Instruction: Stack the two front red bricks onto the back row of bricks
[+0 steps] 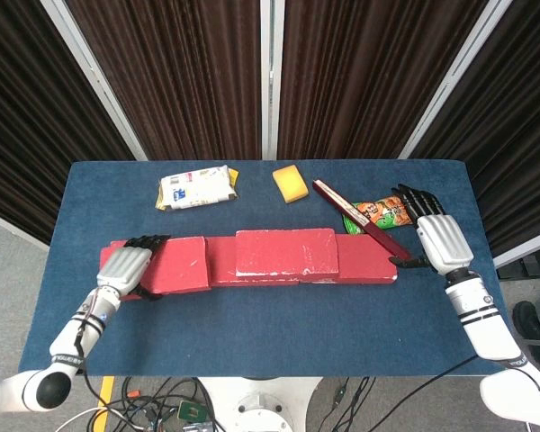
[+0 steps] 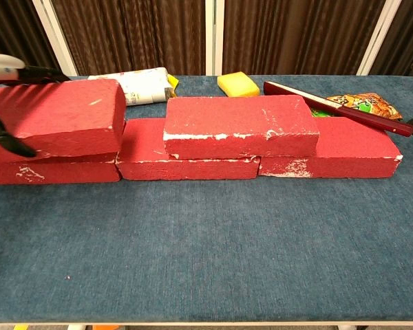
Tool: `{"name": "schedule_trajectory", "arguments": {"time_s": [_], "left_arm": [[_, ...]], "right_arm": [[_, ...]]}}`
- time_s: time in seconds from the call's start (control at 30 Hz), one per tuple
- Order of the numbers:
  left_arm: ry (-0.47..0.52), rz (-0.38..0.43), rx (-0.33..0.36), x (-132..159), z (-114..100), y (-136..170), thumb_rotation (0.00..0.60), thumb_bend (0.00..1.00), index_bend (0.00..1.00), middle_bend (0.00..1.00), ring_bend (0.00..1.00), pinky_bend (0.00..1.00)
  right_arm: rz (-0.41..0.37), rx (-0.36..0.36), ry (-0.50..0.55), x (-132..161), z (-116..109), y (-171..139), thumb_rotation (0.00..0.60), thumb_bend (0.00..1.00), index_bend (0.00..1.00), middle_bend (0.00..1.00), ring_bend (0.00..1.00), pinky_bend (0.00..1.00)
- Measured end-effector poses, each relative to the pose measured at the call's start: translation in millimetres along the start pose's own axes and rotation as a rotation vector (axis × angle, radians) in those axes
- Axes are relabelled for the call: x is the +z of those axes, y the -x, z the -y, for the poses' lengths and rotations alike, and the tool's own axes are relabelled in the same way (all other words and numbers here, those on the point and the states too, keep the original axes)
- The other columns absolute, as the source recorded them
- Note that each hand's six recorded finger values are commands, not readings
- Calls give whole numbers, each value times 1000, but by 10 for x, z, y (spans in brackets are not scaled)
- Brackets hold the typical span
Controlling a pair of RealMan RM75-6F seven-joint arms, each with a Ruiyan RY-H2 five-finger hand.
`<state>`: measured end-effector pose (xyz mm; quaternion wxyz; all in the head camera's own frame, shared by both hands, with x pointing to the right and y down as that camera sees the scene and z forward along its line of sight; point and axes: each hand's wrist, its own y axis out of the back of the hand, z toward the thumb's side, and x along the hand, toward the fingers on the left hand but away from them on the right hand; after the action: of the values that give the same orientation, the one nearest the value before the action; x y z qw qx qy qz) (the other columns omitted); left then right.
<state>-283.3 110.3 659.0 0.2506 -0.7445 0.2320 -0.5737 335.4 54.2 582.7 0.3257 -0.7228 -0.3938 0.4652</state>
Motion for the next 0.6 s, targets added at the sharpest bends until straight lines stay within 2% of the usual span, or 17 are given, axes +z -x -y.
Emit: {"name": "schedule_trajectory", "arguments": {"time_s": [0.3, 0.6], "left_arm": [[-28, 37, -38, 69, -70, -438, 600, 125, 0, 126, 88, 213], [-41, 63, -51, 167, -26, -617, 600, 125, 0, 126, 88, 210]], "right_arm": [[12, -7, 9, -68, 5, -50, 600, 0, 0, 0, 0, 0], [13, -6, 13, -76, 5, -52, 600, 0, 0, 0, 0, 0]]}}
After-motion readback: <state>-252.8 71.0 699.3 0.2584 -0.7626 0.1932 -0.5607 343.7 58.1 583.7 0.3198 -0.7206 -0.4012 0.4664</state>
